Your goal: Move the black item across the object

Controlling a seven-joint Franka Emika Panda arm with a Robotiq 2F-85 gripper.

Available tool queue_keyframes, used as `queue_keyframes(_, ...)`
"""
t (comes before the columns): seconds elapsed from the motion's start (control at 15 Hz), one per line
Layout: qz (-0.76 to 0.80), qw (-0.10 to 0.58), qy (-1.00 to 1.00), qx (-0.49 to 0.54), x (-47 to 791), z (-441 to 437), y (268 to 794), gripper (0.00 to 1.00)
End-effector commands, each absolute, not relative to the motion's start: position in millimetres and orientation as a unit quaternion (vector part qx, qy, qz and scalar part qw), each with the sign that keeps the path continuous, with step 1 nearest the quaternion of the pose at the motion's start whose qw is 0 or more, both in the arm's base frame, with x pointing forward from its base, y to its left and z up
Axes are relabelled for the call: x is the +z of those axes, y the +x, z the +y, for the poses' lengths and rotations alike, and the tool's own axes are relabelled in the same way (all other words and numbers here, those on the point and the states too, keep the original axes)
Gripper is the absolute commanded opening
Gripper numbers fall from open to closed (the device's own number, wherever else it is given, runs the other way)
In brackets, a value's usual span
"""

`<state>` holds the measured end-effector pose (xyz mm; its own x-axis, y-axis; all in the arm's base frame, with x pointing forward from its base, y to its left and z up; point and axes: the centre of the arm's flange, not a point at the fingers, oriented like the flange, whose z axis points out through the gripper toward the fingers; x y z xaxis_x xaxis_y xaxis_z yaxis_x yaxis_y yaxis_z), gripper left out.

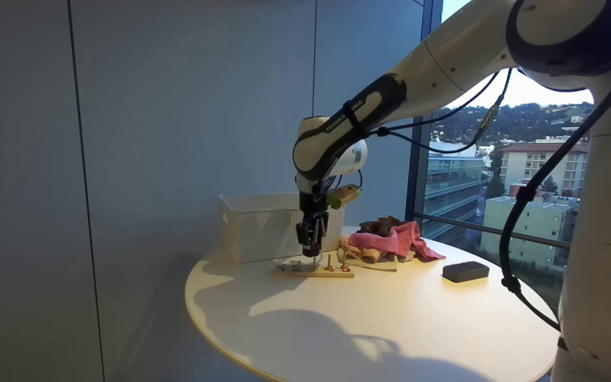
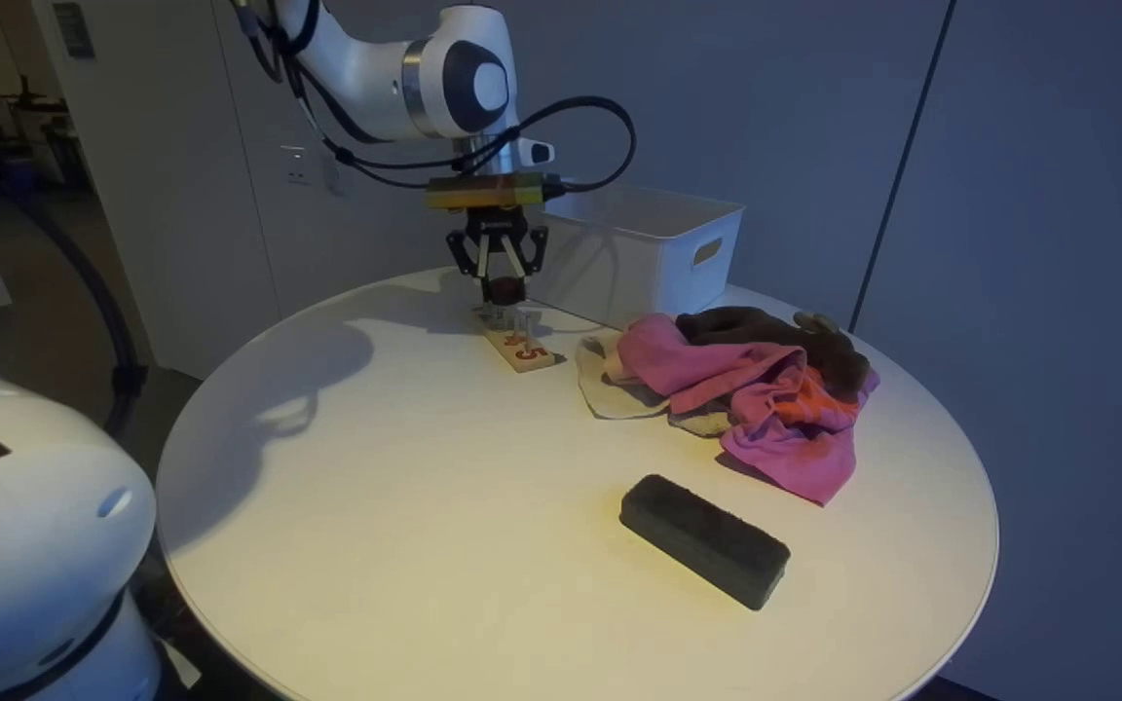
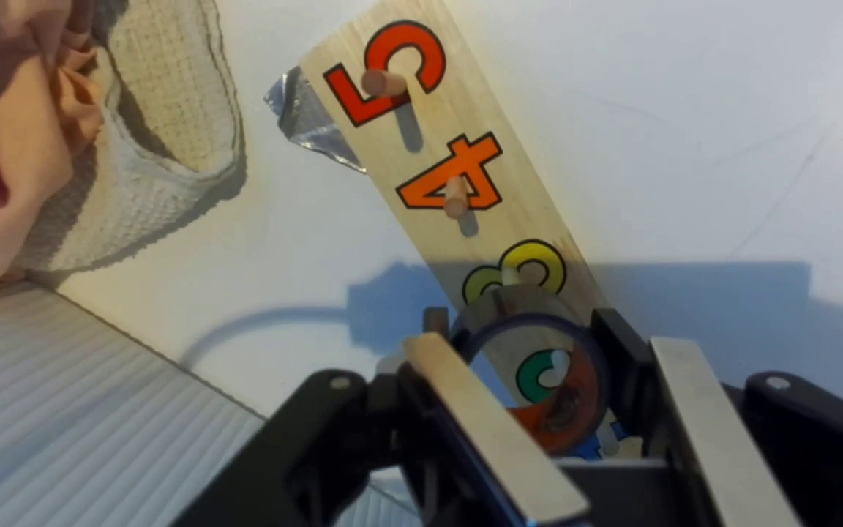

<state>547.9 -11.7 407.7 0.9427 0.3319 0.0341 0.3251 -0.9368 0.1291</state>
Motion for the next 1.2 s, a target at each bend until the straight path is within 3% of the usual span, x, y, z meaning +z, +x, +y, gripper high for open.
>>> queue_keyframes(0.0, 0.138, 0.074, 0.987, 0.043, 432, -12, 534, 0.26)
queue_keyframes(1.07, 0.040, 0.071, 0.997, 0.014, 413, -49, 519, 0.26)
queue_keyframes(1.13, 0.038, 0.068, 0.997, 0.013, 412, -48, 519, 0.76)
